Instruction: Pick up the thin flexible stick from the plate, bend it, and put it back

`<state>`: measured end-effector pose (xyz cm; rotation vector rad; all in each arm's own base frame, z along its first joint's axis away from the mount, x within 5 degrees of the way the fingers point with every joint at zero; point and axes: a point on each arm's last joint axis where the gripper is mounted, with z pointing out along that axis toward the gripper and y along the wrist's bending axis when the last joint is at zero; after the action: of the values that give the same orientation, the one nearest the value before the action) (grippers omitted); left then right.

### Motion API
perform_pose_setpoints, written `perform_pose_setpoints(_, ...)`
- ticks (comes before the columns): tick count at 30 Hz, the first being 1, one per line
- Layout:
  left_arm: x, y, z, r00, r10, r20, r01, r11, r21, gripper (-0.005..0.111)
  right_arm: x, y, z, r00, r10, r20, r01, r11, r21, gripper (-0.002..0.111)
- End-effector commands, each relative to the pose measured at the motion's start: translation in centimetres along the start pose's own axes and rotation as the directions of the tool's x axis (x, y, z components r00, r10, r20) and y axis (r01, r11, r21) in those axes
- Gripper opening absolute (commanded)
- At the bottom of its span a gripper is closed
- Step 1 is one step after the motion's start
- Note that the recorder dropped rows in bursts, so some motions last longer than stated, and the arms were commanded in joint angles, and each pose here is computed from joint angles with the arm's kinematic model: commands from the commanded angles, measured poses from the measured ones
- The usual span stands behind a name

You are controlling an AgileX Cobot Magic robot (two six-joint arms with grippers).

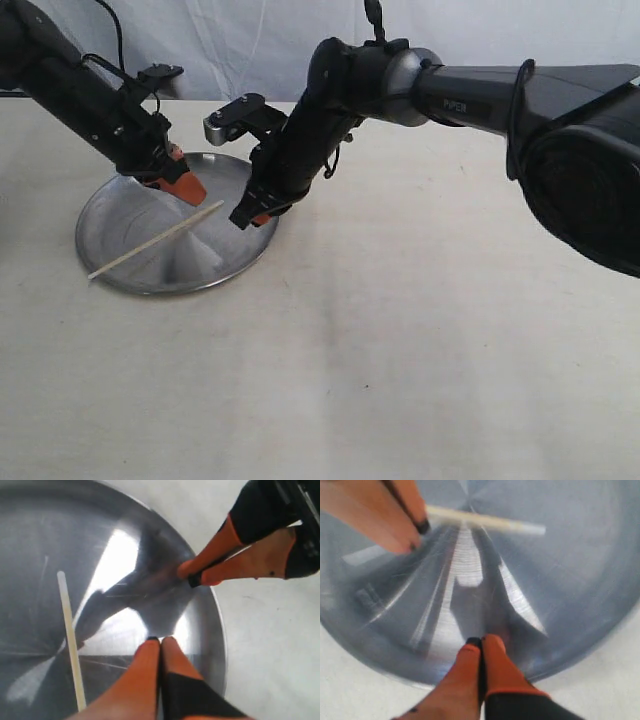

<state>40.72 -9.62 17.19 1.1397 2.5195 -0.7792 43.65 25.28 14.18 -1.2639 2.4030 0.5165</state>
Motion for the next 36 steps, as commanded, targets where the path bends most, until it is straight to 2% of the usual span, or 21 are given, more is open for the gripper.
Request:
perform_pose_setpoints(1,-0.1,0.4,-0.7,0.999,-0.036,-0.014,0.034,0.994,-0.108,0.000,-0.4,-0.1,-0.3,0.999,0.033,0.022,-0.033,0.999,0.014,-0.001)
perform_pose_setpoints(6,0.4,1.6,-0.9,0.996,-0.070,-0.053,0.055,0.968,-0.245,0.000,-0.4,0.0,-0.5,0.993,0.119,0.019,-0.119,0.993,0.008,-0.001)
perform_pose_setpoints(9,0.5,2.4,-1.0,0.997,-0.033,-0.074,0.007,0.945,-0.327,0.000,-0.4,0.3,-1.0,0.984,0.176,-0.002,-0.176,0.984,-0.011,-0.001)
perform_pose_setpoints(14,0.6,3.5,-1.2,0.995,0.026,-0.100,-0.066,0.905,-0.420,0.000,-0.6,1.4,-2.9,0.985,0.163,-0.055,-0.166,0.984,-0.060,-0.001)
perform_pose_setpoints(18,0.9,3.8,-0.8,0.990,0.035,-0.134,-0.089,0.900,-0.426,0.006,-1.3,1.8,-4.7,0.987,0.161,-0.019,-0.161,0.985,-0.058,-0.001)
perform_pose_setpoints(24,2.2,5.1,1.3,0.980,0.021,-0.198,-0.101,0.909,-0.404,0.032,-2.0,2.5,-6.8,0.988,0.152,0.006,-0.151,0.986,-0.073,-0.001)
perform_pose_setpoints(27,2.6,5.7,1.9,0.972,0.037,-0.231,-0.133,0.899,-0.418,0.042,-1.9,2.8,-6.9,0.988,0.154,-0.012,-0.154,0.984,-0.094,-0.001)
perform_pose_setpoints(36,2.8,6.1,1.6,0.960,0.062,-0.275,-0.184,0.876,-0.445,0.043,-2.0,3.0,-6.9,0.986,0.166,-0.013,-0.166,0.979,-0.121,-0.001)
